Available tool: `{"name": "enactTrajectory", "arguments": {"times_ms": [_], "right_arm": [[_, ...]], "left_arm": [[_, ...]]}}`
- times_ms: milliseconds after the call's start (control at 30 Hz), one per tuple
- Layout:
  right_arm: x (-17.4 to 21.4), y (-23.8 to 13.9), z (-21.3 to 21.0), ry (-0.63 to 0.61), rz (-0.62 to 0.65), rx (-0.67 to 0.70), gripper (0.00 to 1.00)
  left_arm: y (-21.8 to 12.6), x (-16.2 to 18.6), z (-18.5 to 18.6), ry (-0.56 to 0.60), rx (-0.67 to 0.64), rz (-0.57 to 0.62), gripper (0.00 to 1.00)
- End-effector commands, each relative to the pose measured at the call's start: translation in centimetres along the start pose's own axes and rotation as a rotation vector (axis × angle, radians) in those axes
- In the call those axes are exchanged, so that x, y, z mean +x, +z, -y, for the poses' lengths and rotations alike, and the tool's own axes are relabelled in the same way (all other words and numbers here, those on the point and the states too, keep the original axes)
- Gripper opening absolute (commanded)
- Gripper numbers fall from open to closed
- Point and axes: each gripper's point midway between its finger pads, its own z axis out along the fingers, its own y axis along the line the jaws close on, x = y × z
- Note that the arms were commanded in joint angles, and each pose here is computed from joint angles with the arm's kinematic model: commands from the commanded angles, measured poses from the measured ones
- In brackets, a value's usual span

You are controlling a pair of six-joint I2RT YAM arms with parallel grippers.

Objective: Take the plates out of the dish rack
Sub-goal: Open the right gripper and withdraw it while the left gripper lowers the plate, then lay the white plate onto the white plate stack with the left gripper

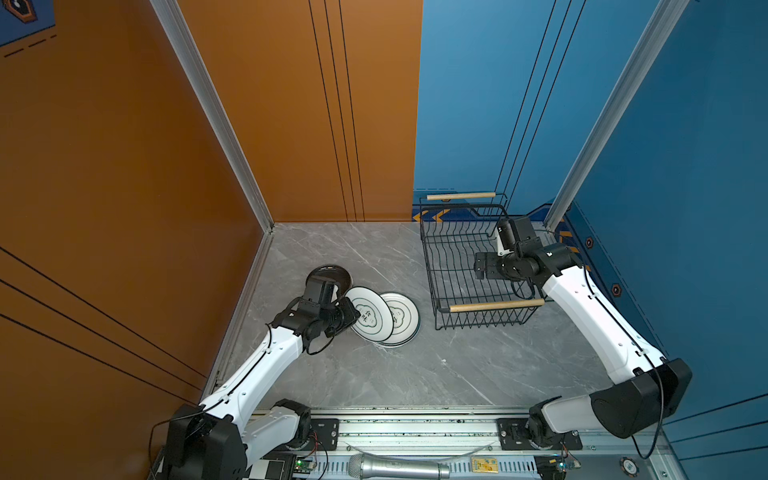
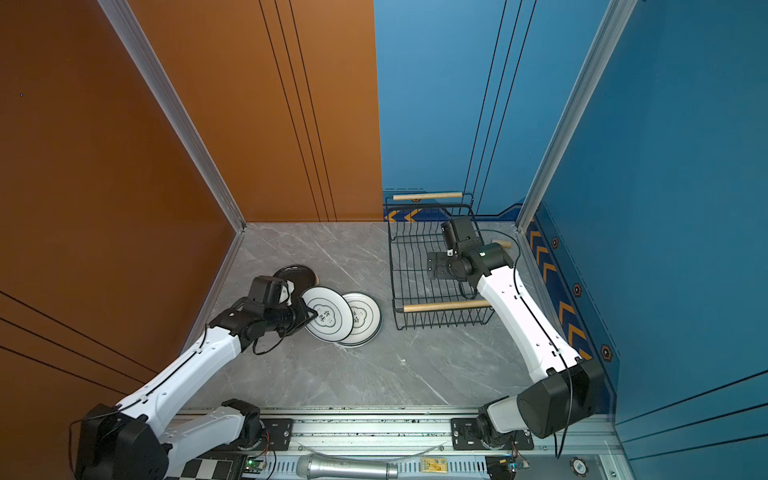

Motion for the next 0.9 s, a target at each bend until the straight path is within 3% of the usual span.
{"name": "enactTrajectory", "arguments": {"times_ms": [0,433,867], "right_arm": [[0.5,-0.5,0.4,-0.014,-0.004,-0.009,1.0],[1.0,-0.5,0.3,-0.014,-0.013,-0.029,1.0],[1.4,-0.4,0.2,-0.011,-0.02,-0.047,1.0]], "left_arm": [[0.4,-0.1,-0.4,0.016,-0.024,0.014,0.0],[1.9,0.5,-1.5,0.015,-0.086,-0.014,0.0],[2.9,1.1,-2.0,0.008,-0.113,-0.05,0.11]]}}
